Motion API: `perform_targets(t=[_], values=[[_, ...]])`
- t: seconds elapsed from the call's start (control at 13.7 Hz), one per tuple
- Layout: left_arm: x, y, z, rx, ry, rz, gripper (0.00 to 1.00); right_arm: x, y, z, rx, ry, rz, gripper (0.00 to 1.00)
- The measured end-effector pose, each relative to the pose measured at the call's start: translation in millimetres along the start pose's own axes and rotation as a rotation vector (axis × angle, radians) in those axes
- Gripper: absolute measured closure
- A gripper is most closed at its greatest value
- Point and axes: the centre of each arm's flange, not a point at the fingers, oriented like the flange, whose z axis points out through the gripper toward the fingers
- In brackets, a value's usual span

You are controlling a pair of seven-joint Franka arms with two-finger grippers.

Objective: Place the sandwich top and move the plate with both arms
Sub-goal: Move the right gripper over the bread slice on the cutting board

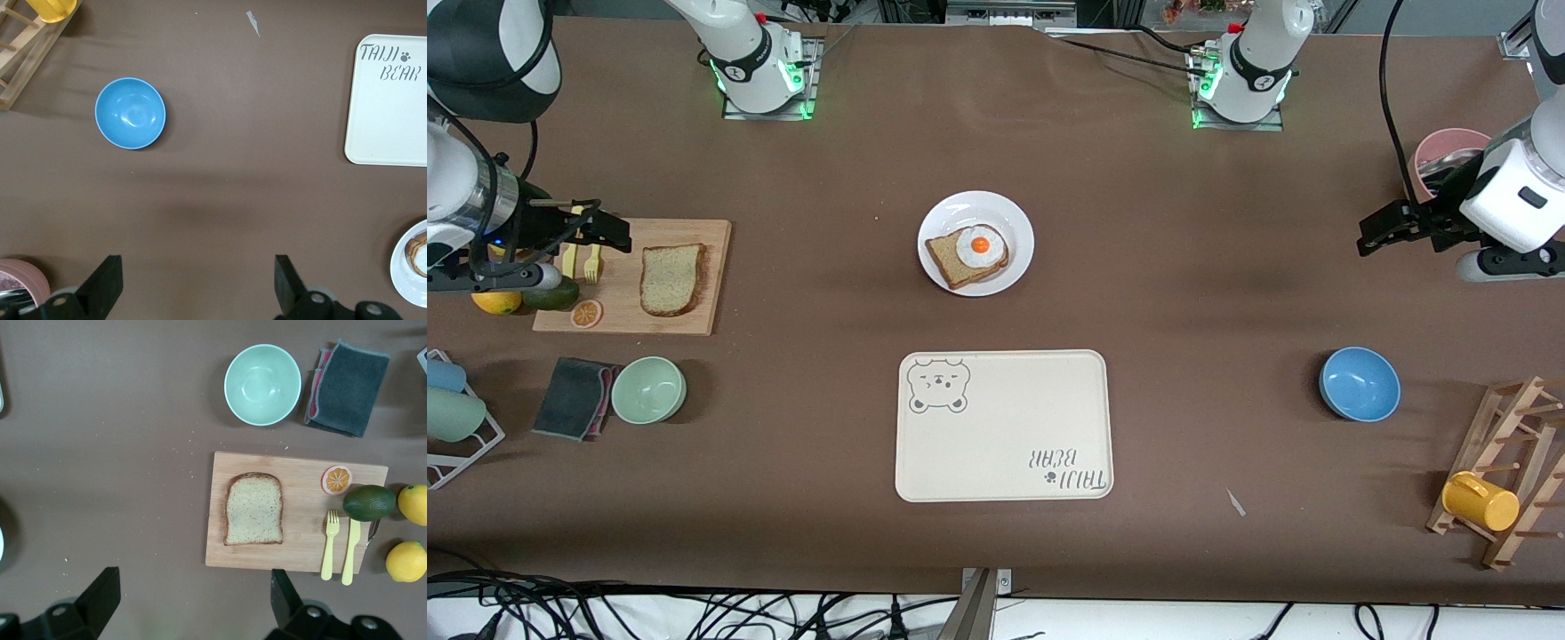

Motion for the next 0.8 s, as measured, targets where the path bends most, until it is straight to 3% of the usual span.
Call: perform_targets(t=[0.51,0.8], values=[[-2,9,0,0.000,-0.002,0.005,0.00,-6,1,62,-0.004,-0.082,-0.002,0.02],[-2,10,0,0.000,-0.002,0.005,0.00,-10,3,132,-0.083,-0.063,-0.041,0.11]])
